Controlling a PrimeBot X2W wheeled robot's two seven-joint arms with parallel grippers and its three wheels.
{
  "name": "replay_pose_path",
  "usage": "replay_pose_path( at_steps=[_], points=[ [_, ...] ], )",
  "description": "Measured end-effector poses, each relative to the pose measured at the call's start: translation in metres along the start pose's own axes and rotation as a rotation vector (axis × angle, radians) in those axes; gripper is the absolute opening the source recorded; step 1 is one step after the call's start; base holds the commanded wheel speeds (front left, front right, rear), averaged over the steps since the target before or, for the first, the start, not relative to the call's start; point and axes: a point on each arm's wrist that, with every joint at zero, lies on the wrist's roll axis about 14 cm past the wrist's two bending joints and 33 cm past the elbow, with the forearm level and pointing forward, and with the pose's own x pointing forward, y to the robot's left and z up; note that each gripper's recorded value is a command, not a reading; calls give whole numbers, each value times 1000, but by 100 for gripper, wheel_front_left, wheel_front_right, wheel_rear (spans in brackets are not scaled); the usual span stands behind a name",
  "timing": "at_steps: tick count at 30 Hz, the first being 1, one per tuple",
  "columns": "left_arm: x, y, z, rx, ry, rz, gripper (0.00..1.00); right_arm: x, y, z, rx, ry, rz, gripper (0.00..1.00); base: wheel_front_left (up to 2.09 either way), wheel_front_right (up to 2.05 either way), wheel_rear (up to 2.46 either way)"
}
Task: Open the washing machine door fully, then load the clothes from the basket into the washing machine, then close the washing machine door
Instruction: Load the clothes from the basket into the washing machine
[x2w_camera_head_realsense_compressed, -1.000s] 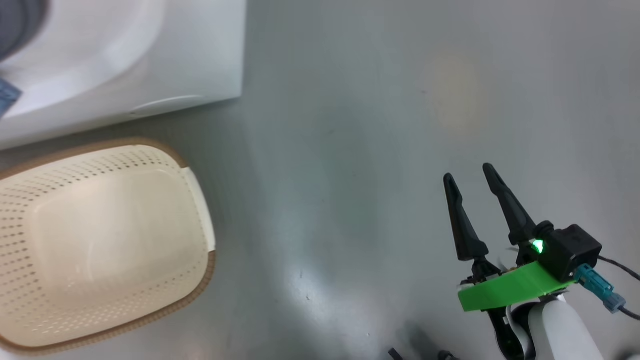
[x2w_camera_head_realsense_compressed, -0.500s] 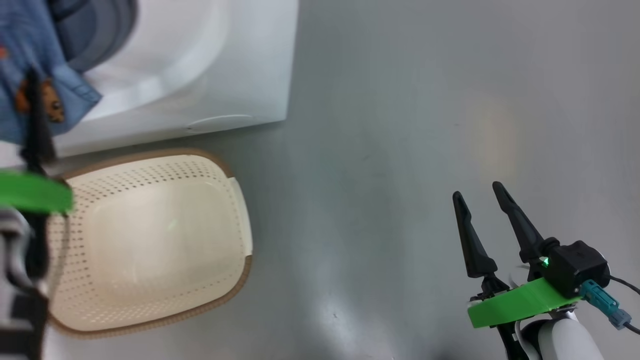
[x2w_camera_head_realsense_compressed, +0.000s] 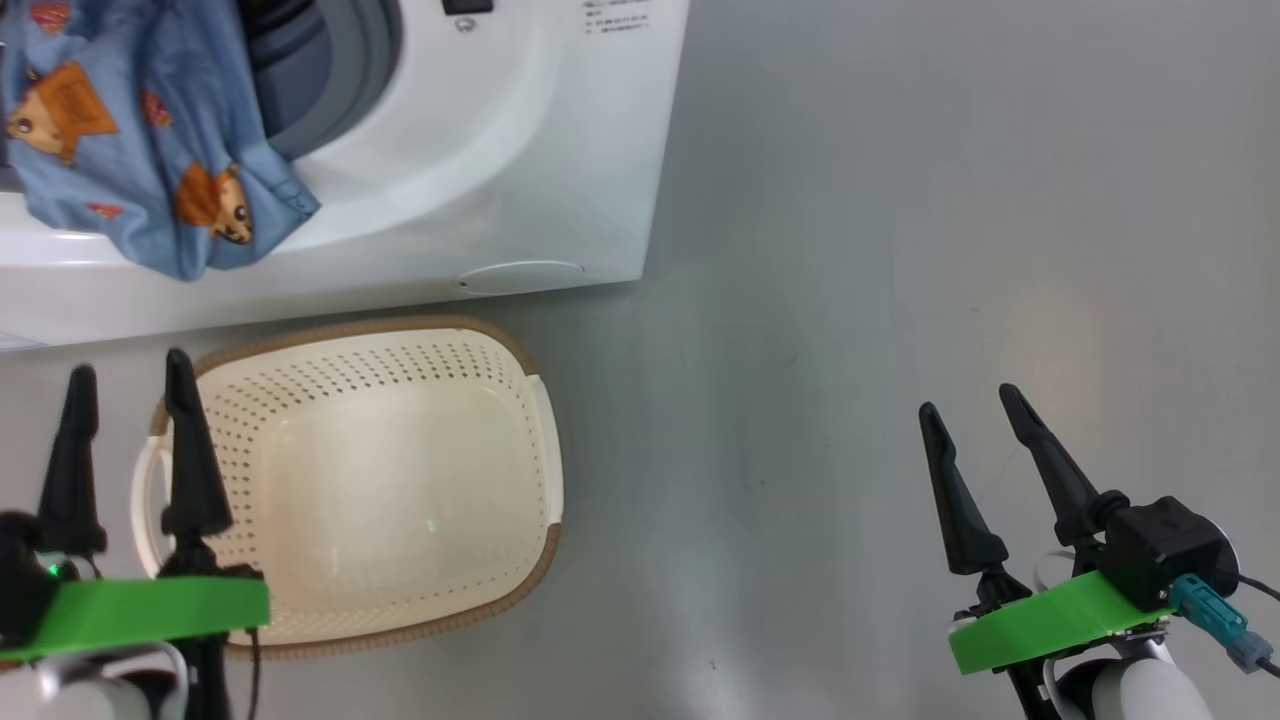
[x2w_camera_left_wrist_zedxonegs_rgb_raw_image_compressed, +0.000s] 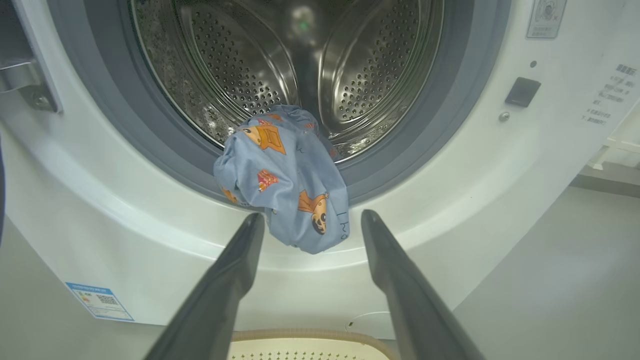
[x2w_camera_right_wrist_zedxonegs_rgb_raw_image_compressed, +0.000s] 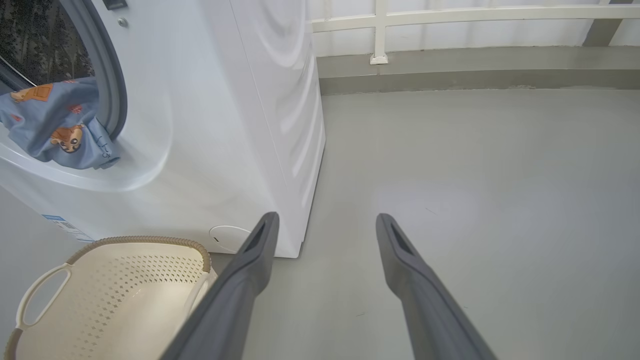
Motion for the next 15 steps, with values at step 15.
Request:
replay_pose_path(
  at_steps=[15],
  points=[
    [-22,-16,7,-26,-18,-30,100,-1,10,12,-15,-20,29,100,0,0,0]
  ],
)
